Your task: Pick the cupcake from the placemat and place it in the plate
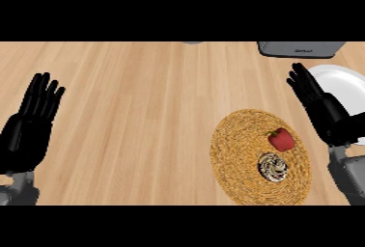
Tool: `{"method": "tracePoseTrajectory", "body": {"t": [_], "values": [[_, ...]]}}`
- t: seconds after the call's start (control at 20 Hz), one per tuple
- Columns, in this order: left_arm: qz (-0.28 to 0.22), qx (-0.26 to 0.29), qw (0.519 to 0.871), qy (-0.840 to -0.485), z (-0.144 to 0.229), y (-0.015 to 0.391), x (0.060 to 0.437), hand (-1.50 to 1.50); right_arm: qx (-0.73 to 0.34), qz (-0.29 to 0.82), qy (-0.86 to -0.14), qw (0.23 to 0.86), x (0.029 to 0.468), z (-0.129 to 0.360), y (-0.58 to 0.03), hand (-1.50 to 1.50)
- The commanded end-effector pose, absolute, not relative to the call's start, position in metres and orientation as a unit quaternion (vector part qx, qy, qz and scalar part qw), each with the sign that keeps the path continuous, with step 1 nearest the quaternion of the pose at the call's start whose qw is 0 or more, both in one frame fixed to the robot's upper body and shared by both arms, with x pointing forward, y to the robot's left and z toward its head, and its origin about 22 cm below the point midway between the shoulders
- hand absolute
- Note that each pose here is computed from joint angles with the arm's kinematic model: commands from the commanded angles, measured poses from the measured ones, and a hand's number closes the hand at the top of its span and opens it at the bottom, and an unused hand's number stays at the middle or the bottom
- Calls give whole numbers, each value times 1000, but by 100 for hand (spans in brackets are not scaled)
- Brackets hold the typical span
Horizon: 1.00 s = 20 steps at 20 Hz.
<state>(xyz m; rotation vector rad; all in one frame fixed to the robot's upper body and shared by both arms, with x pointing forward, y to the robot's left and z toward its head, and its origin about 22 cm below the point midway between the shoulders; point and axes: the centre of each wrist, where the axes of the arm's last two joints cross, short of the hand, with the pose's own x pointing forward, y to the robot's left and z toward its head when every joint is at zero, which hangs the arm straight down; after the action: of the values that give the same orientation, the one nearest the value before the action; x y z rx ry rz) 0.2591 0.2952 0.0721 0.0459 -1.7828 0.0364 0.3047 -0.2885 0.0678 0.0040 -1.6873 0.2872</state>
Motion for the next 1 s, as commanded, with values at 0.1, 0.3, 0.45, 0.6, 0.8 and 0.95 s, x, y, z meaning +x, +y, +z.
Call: {"method": "tracePoseTrajectory", "body": {"t": [0.1,0.3,0.45,0.6,0.8,0.95], "values": [[3,74,684,-725,50,299,258,0,69,116,-763,632,303,58,-329,150],[-18,87,730,-678,32,305,255,0,-150,326,-740,569,302,119,-365,150],[-10,102,753,-650,21,308,253,0,-121,40,-800,586,266,20,-366,-150],[-25,81,759,-646,11,288,256,0,-54,68,-810,580,218,-27,-381,-150],[-30,85,756,-648,20,307,280,0,-59,193,-794,573,202,-45,-383,-150],[-36,74,760,-645,9,280,271,0,-88,250,-768,583,212,-44,-385,-150]]}}
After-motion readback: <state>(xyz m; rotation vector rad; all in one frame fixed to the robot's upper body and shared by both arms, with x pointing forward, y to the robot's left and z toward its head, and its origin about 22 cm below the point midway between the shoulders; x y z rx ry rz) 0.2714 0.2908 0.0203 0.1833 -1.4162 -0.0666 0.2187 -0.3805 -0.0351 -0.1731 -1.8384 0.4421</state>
